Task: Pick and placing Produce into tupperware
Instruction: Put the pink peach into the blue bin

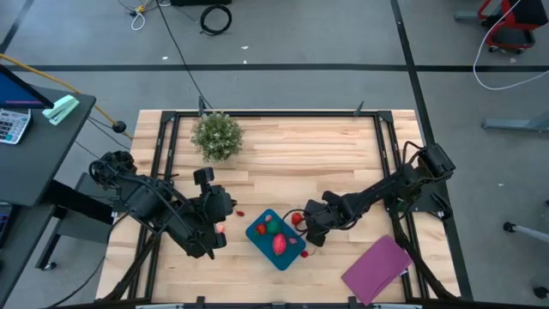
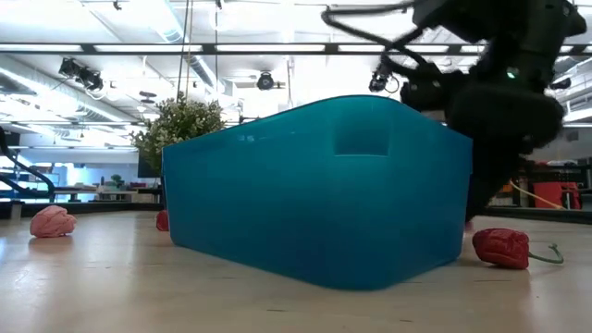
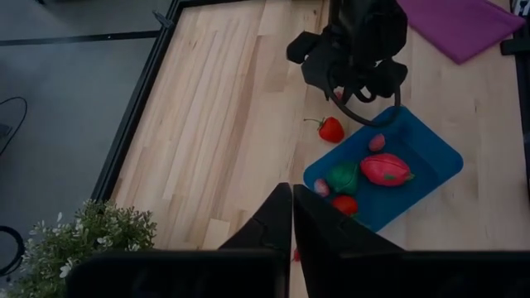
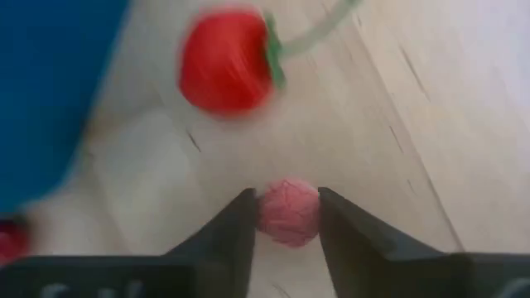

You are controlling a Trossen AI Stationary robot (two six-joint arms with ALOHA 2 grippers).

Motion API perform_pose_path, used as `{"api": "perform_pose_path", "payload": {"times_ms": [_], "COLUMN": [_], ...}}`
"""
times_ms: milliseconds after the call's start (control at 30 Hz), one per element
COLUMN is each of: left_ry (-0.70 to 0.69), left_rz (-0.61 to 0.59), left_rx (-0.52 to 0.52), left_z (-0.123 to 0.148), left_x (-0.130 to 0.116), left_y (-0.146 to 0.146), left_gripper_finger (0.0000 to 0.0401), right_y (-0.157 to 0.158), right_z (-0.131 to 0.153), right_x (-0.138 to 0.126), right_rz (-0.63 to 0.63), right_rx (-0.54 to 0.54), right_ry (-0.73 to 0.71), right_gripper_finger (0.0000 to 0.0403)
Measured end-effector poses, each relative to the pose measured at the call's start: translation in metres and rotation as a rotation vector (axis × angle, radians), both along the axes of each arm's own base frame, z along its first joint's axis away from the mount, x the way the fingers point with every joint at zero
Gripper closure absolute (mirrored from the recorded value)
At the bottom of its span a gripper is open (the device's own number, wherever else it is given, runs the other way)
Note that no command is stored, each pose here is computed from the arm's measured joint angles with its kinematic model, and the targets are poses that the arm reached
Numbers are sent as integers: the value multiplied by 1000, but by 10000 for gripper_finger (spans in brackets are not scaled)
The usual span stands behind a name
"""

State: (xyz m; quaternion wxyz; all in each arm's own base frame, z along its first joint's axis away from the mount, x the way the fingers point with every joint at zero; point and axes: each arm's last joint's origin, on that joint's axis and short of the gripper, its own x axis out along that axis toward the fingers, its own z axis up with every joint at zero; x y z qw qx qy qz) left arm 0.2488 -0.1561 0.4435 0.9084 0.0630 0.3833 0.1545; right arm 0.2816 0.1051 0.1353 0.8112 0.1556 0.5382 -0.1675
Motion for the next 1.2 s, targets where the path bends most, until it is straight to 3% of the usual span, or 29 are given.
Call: {"api": "perform_pose_path", "payload": {"times_ms": [167,367,567,700,900,1200], "left_ry": [0,0,1,2,2,2], "left_rz": [0,0,0,0,0,-1], "left_rx": [0,0,1,2,2,2], "left_z": [0,0,0,0,0,0], "left_x": [0,0,0,0,0,0], "left_y": [0,0,0,0,0,0], "left_gripper_finger": [380,389,381,377,380,389], "right_y": [5,20,35,40,48,47], "right_z": [13,44,84,97,79,52], "right_x": [11,25,43,50,62,65], "right_rz": [4,39,91,179,252,246], "right_rx": [17,15,-102,-106,6,55], "right_ry": [-49,-164,-332,-391,-491,-364], "right_gripper_finger": [355,357,343,343,354,273]}}
